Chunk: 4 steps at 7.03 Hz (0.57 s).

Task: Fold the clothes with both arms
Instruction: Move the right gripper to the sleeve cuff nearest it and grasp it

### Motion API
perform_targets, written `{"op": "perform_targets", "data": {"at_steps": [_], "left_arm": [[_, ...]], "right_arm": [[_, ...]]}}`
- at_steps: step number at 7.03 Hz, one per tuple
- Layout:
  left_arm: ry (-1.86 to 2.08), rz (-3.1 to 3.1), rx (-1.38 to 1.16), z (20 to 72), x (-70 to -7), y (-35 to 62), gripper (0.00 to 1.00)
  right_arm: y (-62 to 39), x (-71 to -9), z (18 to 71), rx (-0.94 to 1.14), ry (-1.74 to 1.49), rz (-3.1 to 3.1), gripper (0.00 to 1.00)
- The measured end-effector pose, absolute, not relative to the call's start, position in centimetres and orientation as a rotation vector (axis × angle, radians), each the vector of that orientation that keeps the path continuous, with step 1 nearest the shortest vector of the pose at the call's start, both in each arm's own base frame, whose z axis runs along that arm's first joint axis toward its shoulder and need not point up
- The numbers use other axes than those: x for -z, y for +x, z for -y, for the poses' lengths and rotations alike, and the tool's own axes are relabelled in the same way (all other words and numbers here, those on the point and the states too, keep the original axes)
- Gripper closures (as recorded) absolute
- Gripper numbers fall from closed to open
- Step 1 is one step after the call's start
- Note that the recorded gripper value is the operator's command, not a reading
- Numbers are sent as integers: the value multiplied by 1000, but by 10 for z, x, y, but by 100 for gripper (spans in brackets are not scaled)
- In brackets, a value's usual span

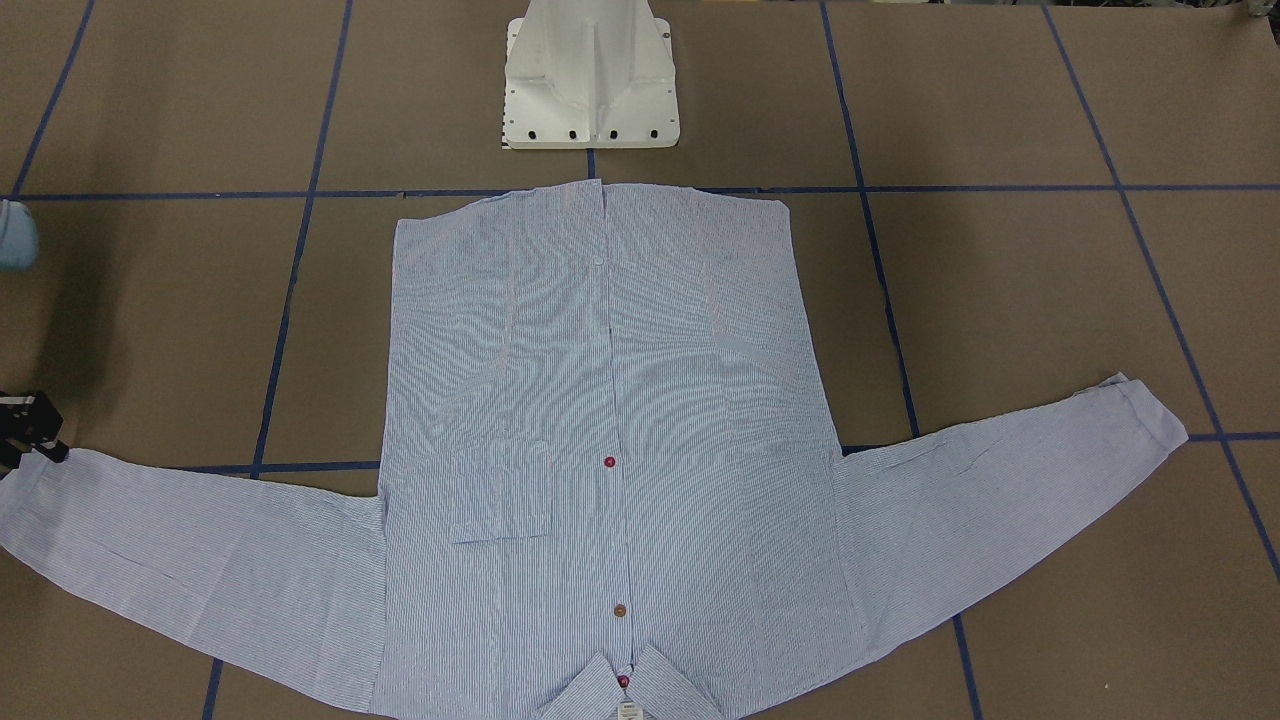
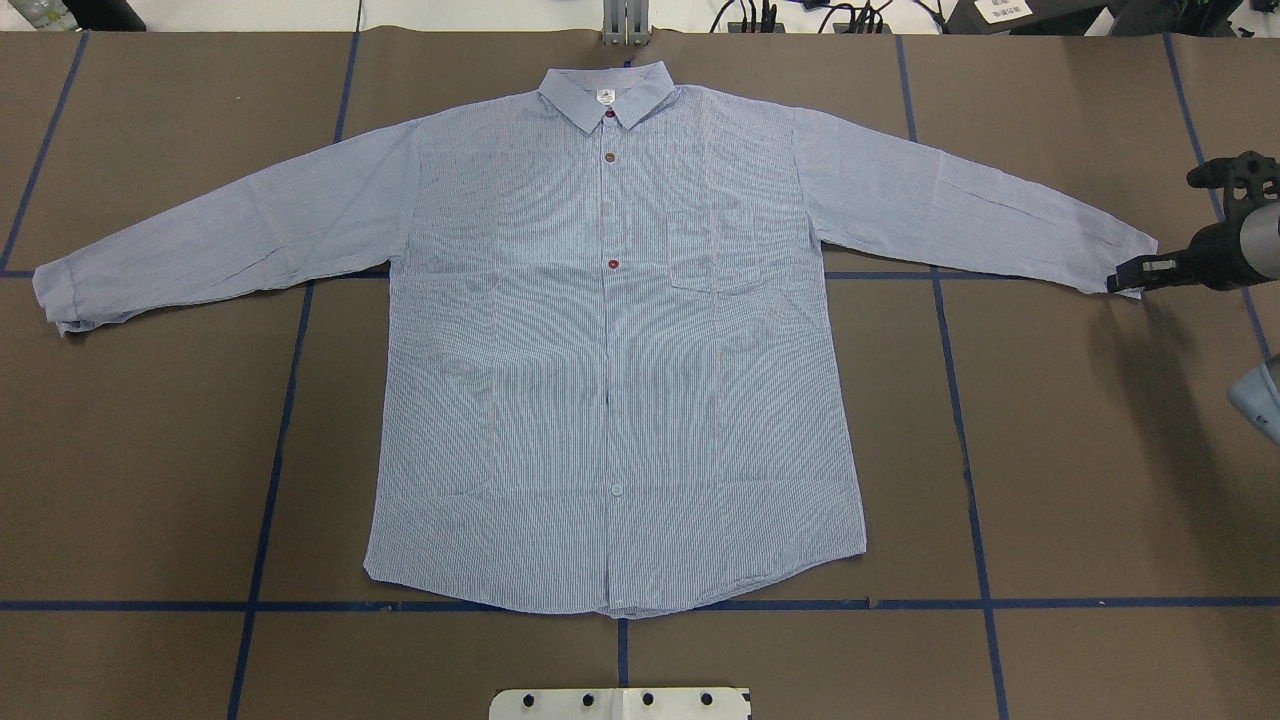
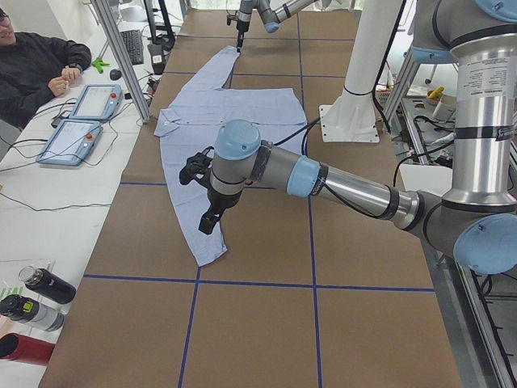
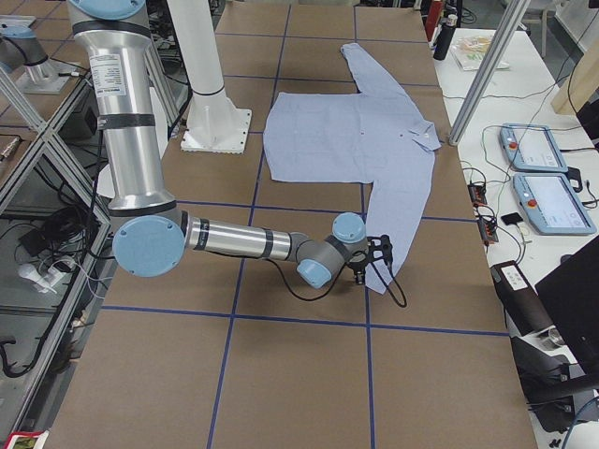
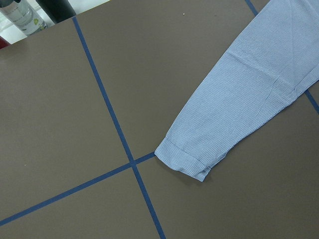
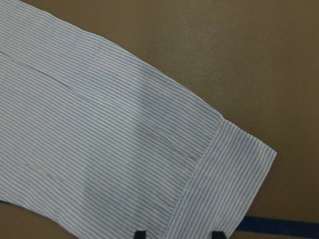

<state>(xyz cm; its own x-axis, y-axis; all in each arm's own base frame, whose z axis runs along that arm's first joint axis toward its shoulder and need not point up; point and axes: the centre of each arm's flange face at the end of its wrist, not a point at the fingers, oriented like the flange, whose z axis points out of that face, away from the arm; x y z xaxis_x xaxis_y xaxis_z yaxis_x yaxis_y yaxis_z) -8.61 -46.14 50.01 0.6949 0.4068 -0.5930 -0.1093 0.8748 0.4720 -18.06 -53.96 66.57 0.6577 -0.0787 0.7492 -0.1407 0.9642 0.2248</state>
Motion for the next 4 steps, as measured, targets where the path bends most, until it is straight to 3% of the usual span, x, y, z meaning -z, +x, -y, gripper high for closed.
{"op": "perform_targets", "data": {"at_steps": [4], "left_arm": [[420, -753, -297, 460, -502, -86, 0]], "right_arm": [[-187, -639, 545, -30, 300, 883, 100]]}}
